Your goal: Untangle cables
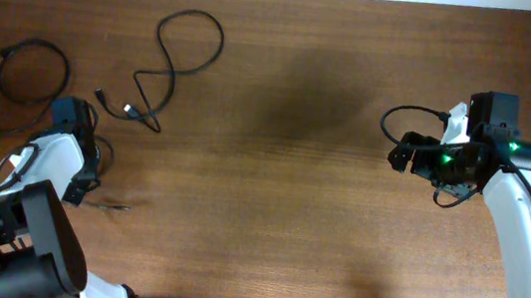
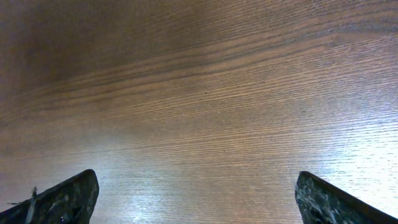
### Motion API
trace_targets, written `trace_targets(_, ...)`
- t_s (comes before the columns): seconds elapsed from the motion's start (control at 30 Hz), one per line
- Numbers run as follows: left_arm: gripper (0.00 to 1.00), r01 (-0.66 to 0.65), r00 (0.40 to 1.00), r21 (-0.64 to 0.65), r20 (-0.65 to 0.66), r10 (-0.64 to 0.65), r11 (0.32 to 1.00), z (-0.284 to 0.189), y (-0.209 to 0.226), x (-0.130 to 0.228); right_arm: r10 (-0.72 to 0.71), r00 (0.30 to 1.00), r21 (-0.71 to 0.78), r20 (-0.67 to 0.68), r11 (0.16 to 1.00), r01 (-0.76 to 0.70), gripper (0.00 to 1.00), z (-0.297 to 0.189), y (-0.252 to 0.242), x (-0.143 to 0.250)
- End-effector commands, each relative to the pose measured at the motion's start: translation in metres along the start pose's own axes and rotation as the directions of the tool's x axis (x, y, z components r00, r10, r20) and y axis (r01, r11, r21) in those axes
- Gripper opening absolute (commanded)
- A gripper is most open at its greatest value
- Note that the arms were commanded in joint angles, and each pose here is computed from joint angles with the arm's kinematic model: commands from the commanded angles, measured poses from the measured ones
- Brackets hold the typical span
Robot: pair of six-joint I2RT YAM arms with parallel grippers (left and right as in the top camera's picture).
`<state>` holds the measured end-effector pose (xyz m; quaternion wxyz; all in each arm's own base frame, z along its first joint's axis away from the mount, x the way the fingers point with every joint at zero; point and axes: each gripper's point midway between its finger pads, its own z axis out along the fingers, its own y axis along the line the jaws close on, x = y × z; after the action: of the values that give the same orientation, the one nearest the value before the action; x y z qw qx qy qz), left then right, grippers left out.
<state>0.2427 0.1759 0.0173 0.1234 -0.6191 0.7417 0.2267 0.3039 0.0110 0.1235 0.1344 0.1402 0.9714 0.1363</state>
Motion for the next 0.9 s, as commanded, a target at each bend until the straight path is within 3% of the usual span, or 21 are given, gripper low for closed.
trace_targets(0.0, 0.76, 0.012, 1.0, 0.012, -0.011, -0.012, 1.0, -0.004, 0.002, -0.001, 0.006, 1.0, 0.004, 0.003, 1.0, -0.006, 0.99, 0.0, -0.001, -0.001)
trace_targets(0.07, 0.82, 0.002, 1.0, 0.051, -0.01, -0.001, 0.999, -0.012, -0.002, -0.005, 0.006, 1.0, 0.004, 0.003, 1.0, -0.006, 0.99, 0.0, -0.001, -0.001)
trace_targets(0.13, 0.99, -0.01, 1.0, 0.101, -0.012, 0.011, 0.995, -0.023, -0.006, -0.009, 0.006, 1.0, 0.004, 0.003, 1.0, -0.006, 0.99, 0.0, -0.001, -0.001)
trace_targets(0.4, 0.99, -0.013, 0.991, 0.423, -0.119, 0.069, 0.906, -0.086, -0.031, 0.0, 0.005, 1.0, 0.004, 0.003, 1.0, -0.005, 0.99, 0.0, -0.001, -0.001)
trace_targets(0.5, 0.99, 0.015, 0.98, 0.557, -0.173, 0.099, 0.83, -0.117, -0.041, 0.008, 0.005, 1.0, 0.004, 0.003, 1.0, -0.005, 0.99, 0.0, -0.001, -0.001)
trace_targets(0.57, 0.99, -0.027, 0.981, 0.634, -0.132, 0.143, 0.773, -0.138, -0.042, 0.005, 0.005, 1.0, 0.004, 0.003, 1.0, -0.005, 0.99, 0.0, -0.001, -0.001)
trace_targets(0.63, 0.99, -0.13, 0.976, 0.722, -0.026, 0.215, 0.68, -0.162, -0.048, -0.001, 0.005, 1.0, 0.004, 0.002, 1.0, -0.005, 0.99, 0.0, -0.001, -0.001)
trace_targets(0.7, 0.99, -0.327, 0.926, 0.833, 0.188, 0.326, 0.447, -0.209, -0.059, -0.001, 0.005, 1.0, 0.004, 0.003, 1.0, -0.005, 0.99, 0.0, -0.001, -0.001)
trace_targets(0.77, 0.99, -0.44, 0.876, 0.858, 0.345, 0.337, 0.266, -0.25, -0.059, 0.003, 0.005, 1.0, 0.004, 0.003, 1.0, -0.005, 0.99, 0.0, -0.001, -0.001)
trace_targets(0.87, 0.99, -0.581, 0.793, 0.807, 0.531, 0.298, 0.11, -0.297, -0.046, 0.014, 0.007, 1.0, 0.006, -0.004, 1.0, -0.007, 0.99, 0.0, -0.001, 0.001)
